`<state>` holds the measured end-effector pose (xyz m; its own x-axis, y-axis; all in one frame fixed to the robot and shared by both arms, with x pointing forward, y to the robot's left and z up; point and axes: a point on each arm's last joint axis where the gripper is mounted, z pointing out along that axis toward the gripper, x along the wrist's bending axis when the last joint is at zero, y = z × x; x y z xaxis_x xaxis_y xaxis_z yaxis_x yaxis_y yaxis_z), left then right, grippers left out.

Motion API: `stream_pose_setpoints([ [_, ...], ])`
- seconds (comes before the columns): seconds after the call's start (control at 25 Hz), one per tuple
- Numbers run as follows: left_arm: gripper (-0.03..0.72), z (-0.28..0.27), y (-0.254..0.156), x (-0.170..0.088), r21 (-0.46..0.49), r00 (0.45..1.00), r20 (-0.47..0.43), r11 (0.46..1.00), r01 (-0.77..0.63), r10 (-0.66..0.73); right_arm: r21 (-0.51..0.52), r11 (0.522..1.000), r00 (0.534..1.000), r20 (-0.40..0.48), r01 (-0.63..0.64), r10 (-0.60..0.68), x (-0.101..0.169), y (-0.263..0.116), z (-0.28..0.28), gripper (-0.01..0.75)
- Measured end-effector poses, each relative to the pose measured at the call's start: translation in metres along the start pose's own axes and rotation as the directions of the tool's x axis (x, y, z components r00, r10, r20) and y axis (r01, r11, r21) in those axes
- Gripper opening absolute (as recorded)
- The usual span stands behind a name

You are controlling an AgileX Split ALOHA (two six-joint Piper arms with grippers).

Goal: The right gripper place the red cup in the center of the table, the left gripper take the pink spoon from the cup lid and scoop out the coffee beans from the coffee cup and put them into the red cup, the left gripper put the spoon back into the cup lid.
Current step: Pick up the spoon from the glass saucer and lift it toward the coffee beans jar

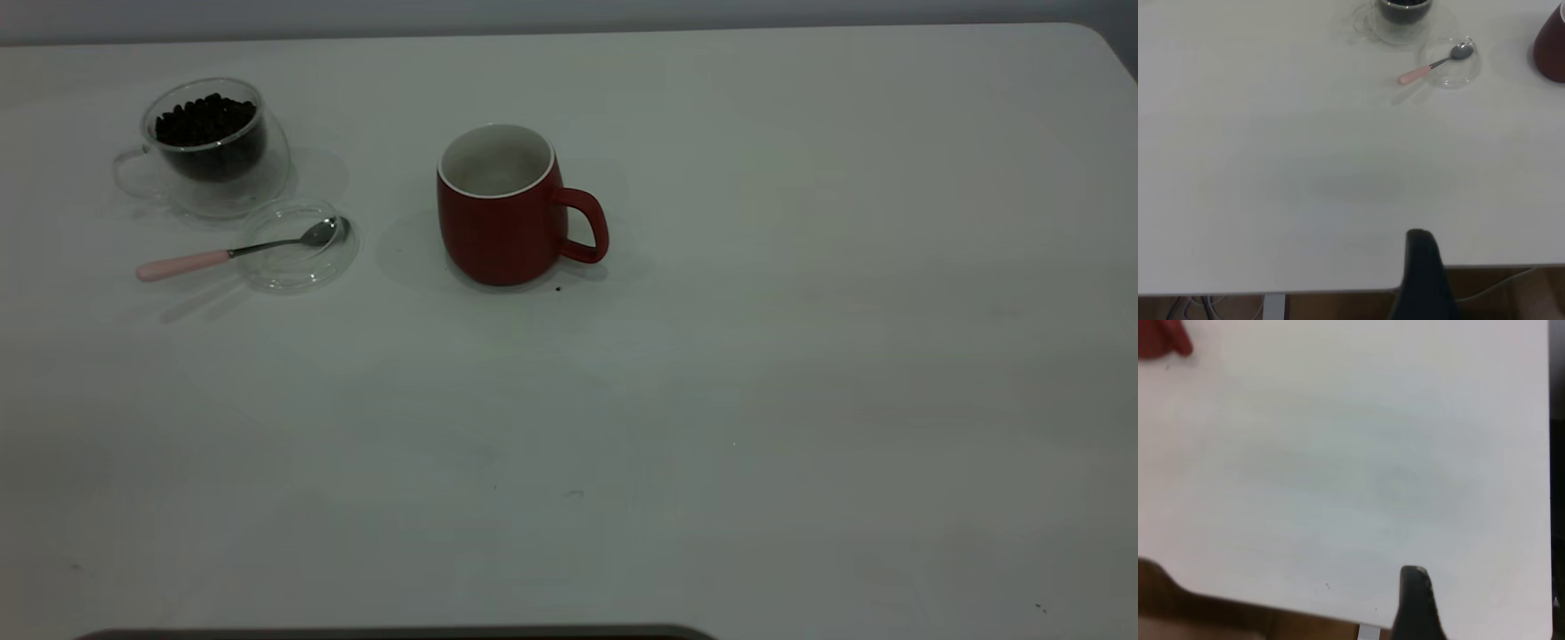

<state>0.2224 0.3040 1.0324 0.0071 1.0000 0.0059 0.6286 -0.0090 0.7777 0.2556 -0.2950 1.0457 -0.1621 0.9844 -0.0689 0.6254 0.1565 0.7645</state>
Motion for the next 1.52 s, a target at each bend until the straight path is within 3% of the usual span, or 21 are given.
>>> stream_pose_setpoints([
  [0.48,0.588,0.000,0.000,0.000,0.000,1.000,0.000,1.000,0.000,0.000,-0.100,0.993,0.997,0.028,-0.065,0.068,0.002,-0.015,-0.009,0.586],
  [1.52,0.588,0.000,0.000,0.000,0.000,1.000,0.000,1.000,-0.003,0.003,-0.105,0.992,0.997,0.029,-0.067,0.070,0.002,-0.016,-0.010,0.586],
])
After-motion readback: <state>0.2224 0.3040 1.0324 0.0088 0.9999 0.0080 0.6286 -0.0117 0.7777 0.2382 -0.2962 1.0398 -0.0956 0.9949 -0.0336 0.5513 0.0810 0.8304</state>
